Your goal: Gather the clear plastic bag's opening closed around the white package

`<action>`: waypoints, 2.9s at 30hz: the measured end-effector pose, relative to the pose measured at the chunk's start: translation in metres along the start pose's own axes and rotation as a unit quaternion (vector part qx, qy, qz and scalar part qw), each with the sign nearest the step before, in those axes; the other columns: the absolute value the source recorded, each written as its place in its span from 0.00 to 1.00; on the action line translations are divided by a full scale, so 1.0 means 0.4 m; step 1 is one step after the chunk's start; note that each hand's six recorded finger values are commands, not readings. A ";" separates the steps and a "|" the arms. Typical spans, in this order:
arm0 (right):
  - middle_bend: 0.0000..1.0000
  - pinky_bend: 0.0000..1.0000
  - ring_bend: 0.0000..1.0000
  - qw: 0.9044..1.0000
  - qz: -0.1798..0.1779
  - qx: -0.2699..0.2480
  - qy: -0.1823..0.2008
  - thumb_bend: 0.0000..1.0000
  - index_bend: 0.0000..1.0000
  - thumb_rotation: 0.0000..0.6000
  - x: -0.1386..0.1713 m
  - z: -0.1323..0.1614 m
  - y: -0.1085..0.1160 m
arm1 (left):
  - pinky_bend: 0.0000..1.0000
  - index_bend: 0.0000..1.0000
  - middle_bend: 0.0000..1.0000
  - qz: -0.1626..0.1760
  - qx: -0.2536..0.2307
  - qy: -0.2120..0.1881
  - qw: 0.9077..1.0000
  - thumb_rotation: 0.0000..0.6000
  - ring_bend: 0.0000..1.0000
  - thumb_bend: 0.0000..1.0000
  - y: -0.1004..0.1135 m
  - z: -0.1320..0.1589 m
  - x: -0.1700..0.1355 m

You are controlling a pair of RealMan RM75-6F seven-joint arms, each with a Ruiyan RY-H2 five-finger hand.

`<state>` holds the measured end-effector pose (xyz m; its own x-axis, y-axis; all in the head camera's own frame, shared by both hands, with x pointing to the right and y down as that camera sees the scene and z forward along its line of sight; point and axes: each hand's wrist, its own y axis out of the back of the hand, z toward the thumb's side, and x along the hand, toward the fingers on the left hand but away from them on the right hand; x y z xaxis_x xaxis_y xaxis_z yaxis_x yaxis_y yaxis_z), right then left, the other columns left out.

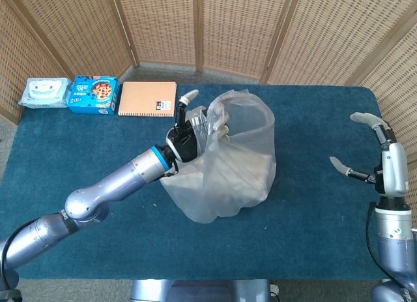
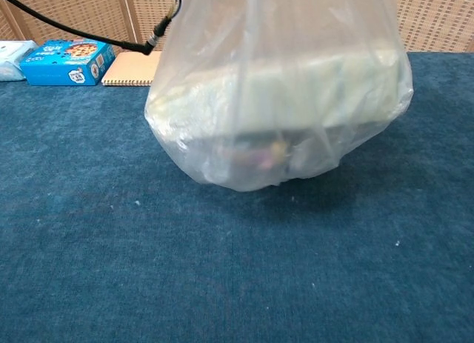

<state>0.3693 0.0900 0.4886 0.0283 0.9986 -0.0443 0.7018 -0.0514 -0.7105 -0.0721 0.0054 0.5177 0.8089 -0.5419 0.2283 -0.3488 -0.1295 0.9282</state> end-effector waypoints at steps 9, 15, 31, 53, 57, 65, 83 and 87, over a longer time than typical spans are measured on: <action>0.26 0.11 0.17 1.000 0.001 0.002 -0.001 0.12 0.22 1.00 0.008 -0.004 0.003 | 0.80 0.56 0.71 -0.010 0.023 0.010 1.000 0.00 0.75 0.36 -0.007 -0.003 -0.011; 0.26 0.11 0.17 1.000 0.001 0.004 -0.005 0.12 0.22 1.00 0.012 -0.012 0.005 | 0.60 0.56 0.71 0.010 0.039 0.029 0.999 0.00 0.73 0.36 0.027 -0.037 -0.012; 0.26 0.11 0.18 1.000 0.002 0.004 -0.009 0.12 0.22 1.00 0.015 -0.025 0.005 | 0.37 0.46 0.51 0.061 0.181 0.117 0.975 0.00 0.42 0.33 0.110 -0.100 -0.031; 0.26 0.11 0.18 1.000 -0.002 0.004 -0.010 0.12 0.22 1.00 0.022 -0.031 0.013 | 0.21 0.34 0.40 0.045 0.309 0.159 0.937 0.00 0.26 0.24 0.093 -0.177 0.023; 0.26 0.11 0.18 1.000 -0.003 0.006 -0.012 0.12 0.22 1.00 0.022 -0.034 0.018 | 0.21 0.34 0.40 0.029 0.292 0.155 0.943 0.00 0.26 0.24 0.064 -0.210 0.049; 0.26 0.11 0.18 1.000 -0.006 0.004 -0.013 0.12 0.22 1.00 0.013 -0.038 0.023 | 0.20 0.34 0.40 0.022 0.215 0.142 0.966 0.00 0.26 0.24 0.027 -0.248 0.094; 0.26 0.11 0.18 1.000 -0.009 0.002 -0.016 0.12 0.22 1.00 0.022 -0.051 0.034 | 0.65 0.44 0.55 -0.003 0.010 0.118 0.993 0.00 0.60 0.35 -0.006 -0.241 0.166; 0.26 0.11 0.18 1.000 -0.007 0.003 -0.016 0.12 0.22 1.00 0.021 -0.052 0.032 | 0.69 0.45 0.56 0.009 0.002 0.091 0.996 0.00 0.62 0.41 0.011 -0.205 0.158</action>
<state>0.3935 0.0981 0.4939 -0.0044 0.9983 -0.0576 0.6980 -0.0381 -0.7151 0.0162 0.0385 0.5603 0.8742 -0.3854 0.2955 -0.3667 -0.1249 0.9219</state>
